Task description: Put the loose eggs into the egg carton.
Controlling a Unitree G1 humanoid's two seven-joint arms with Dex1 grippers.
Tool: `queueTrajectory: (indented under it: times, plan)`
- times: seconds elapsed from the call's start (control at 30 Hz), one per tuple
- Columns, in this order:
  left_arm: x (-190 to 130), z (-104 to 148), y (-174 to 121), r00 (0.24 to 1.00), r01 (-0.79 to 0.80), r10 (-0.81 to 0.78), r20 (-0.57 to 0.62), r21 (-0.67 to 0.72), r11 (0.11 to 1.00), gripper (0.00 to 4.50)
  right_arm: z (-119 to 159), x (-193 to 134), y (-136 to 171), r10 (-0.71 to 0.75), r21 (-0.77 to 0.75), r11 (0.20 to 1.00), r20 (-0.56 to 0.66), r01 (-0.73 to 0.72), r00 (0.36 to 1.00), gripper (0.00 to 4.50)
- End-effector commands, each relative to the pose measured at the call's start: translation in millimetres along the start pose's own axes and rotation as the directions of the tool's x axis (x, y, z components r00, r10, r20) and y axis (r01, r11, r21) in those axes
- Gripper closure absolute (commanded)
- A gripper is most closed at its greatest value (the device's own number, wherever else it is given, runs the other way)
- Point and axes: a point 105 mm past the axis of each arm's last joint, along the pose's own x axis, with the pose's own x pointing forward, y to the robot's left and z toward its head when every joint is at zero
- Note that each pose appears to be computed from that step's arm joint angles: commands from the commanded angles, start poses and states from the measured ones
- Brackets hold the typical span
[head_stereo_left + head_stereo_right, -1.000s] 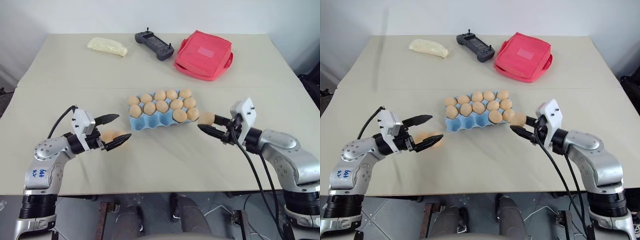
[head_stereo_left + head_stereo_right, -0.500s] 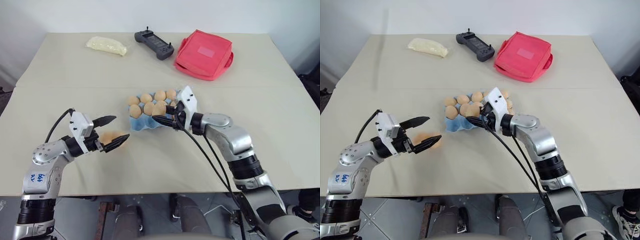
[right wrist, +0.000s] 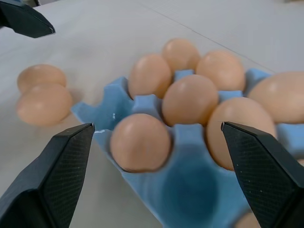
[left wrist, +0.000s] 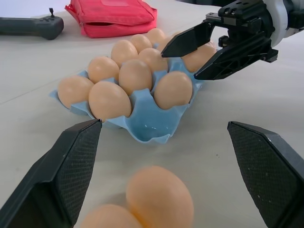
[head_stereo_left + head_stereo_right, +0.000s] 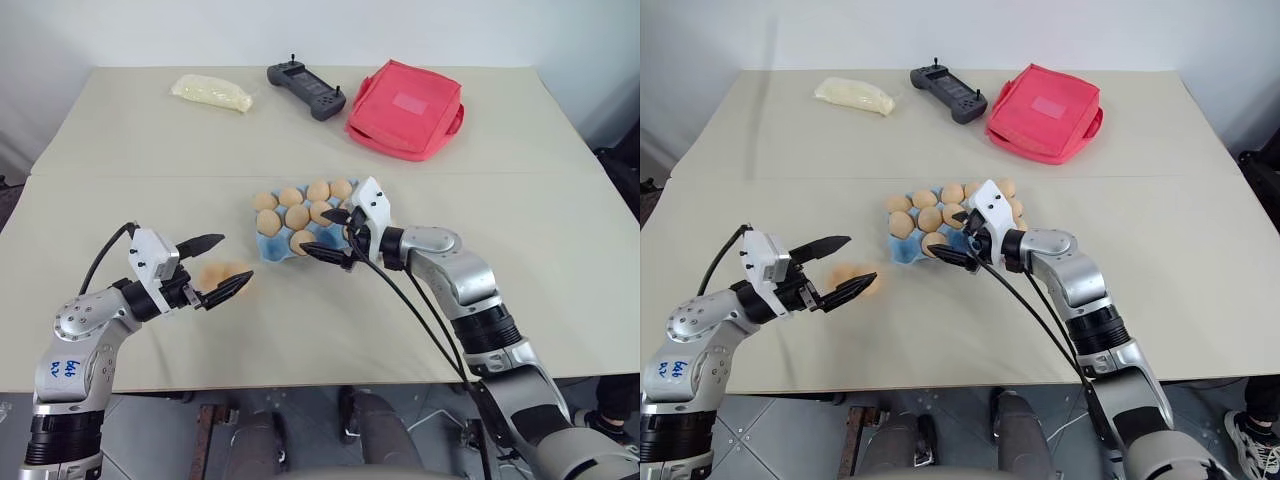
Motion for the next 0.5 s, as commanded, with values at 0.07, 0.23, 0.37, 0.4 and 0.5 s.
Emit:
queueTrajectory:
  times: [0.07, 0.23, 0.37, 0.4, 0.5]
  plan:
    - [-2.2, 13.3, -1.3, 1.0, 0.002, -0.003, 0.028, 0.041, 0.999, 0.0, 27.1, -6.4, 5.5, 0.026, -0.067, 0.998, 0.067, -0.021, 0.997, 0.02]
    - [0.4, 13.6, -0.6, 1.0, 0.006, -0.007, 0.029, 0.042, 0.999, 0.0, 27.4, 5.7, 21.6, 0.078, -0.07, 0.995, 0.056, -0.074, 0.995, 0.02]
    - [0.9, 14.1, -0.8, 1.0, 0.007, -0.009, 0.029, 0.043, 0.999, 0.0, 13.4, 15.9, 28.6, 0.1, -0.062, 0.993, -0.04, -0.102, 0.994, 0.02]
    - [0.8, 14.3, -0.8, 1.0, 0.007, -0.008, 0.03, 0.043, 0.999, 0.0, 10.0, 18.4, 28.3, 0.097, -0.065, 0.993, -0.062, -0.101, 0.993, 0.02]
    - [-0.4, 14.5, -1.1, 1.0, 0.003, -0.004, 0.029, 0.044, 0.999, 0.0, 5.4, 23.4, 28.2, 0.098, -0.079, 0.991, -0.098, -0.106, 0.99, 0.02]
